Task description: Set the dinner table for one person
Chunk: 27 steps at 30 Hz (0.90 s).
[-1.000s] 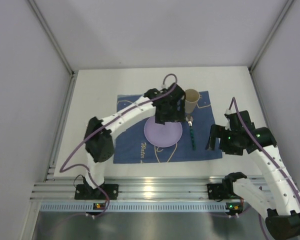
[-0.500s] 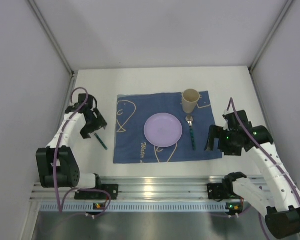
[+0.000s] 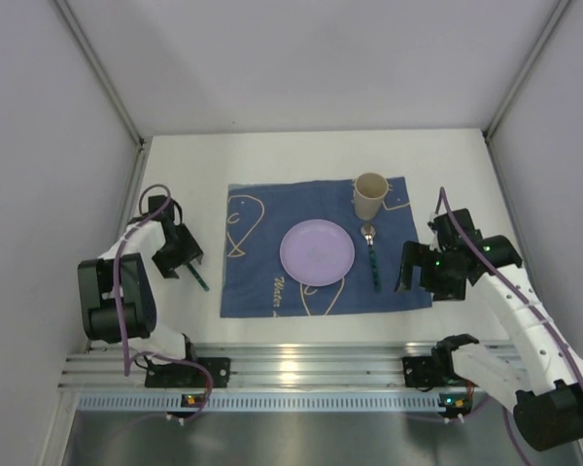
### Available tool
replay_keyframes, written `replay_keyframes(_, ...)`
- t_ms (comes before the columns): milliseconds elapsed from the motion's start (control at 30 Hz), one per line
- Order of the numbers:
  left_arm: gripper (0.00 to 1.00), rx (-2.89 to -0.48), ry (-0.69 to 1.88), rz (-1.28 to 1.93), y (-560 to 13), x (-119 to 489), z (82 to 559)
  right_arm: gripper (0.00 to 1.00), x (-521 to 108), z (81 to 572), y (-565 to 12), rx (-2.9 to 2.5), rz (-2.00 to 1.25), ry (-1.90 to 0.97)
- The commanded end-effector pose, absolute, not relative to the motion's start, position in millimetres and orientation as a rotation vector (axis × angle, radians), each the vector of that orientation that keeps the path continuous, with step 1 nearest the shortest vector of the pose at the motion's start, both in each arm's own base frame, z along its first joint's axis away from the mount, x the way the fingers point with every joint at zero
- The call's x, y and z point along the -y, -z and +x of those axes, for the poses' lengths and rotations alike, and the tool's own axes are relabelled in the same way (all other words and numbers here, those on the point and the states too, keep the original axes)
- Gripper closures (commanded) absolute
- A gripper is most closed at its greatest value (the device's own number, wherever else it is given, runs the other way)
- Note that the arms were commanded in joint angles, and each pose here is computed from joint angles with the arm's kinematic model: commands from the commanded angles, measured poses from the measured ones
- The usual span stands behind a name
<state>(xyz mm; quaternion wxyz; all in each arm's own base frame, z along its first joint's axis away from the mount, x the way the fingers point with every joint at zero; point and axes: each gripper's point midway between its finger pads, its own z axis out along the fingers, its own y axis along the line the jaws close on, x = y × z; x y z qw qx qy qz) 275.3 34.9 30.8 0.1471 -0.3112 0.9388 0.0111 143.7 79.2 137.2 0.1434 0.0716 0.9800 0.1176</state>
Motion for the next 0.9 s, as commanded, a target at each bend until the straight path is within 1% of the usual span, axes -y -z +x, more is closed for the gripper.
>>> replay_keyframes(0,0.29,-2.677,-0.014,-0.872,-19,-37,293,0.00,-84,154,-144,-2.787,0.183,-0.358)
replay_keyframes(33,0.34,-2.684,-0.017,-0.871,-15,-38,293,0.00,-84,154,-144,-2.791,0.181,-0.356)
replay_keyframes(67,0.45,-2.702,-0.022,-0.879,-8,-38,293,0.00,-84,155,-144,-2.795,0.181,-0.357)
replay_keyframes(133,0.58,-2.707,-0.021,-0.880,-3,-38,295,0.00,-85,156,-144,-2.798,0.182,-0.355)
replay_keyframes(167,0.72,-2.719,-0.026,-0.883,1,-39,295,0.00,-84,156,-144,-2.800,0.186,-0.349)
replay_keyframes(200,0.83,-2.720,-0.026,-0.881,2,-38,295,0.00,-84,157,-146,-2.795,0.182,-0.347)
replay_keyframes(233,0.92,-2.718,-0.028,-0.886,3,-39,296,0.00,-83,158,-146,-2.794,0.184,-0.344)
replay_keyframes(300,1.00,-2.726,-0.020,-0.884,5,-38,297,0.00,-83,159,-145,-2.797,0.185,-0.339)
replay_keyframes(400,1.00,-2.719,0.004,-0.865,-6,-37,305,0.00,-83,160,-145,-2.795,0.188,-0.336)
replay_keyframes(467,1.00,-2.691,0.036,-0.831,-27,-35,315,0.00,-83,161,-146,-2.791,0.188,-0.335)
replay_keyframes(533,1.00,-2.611,0.077,-0.778,-62,-32,334,0.00,-83,162,-146,-2.788,0.190,-0.334)
replay_keyframes(633,1.00,-2.562,0.207,-0.624,-100,-10,355,0.00,-83,164,-146,-2.780,0.189,-0.335)
replay_keyframes(733,1.00,-2.590,0.289,-0.445,-116,21,363,0.00,-84,165,-147,-2.769,0.185,-0.342)
replay_keyframes(867,1.00,-2.661,0.337,-0.200,-110,74,352,0.00,-85,163,-147,-2.763,0.188,-0.358)
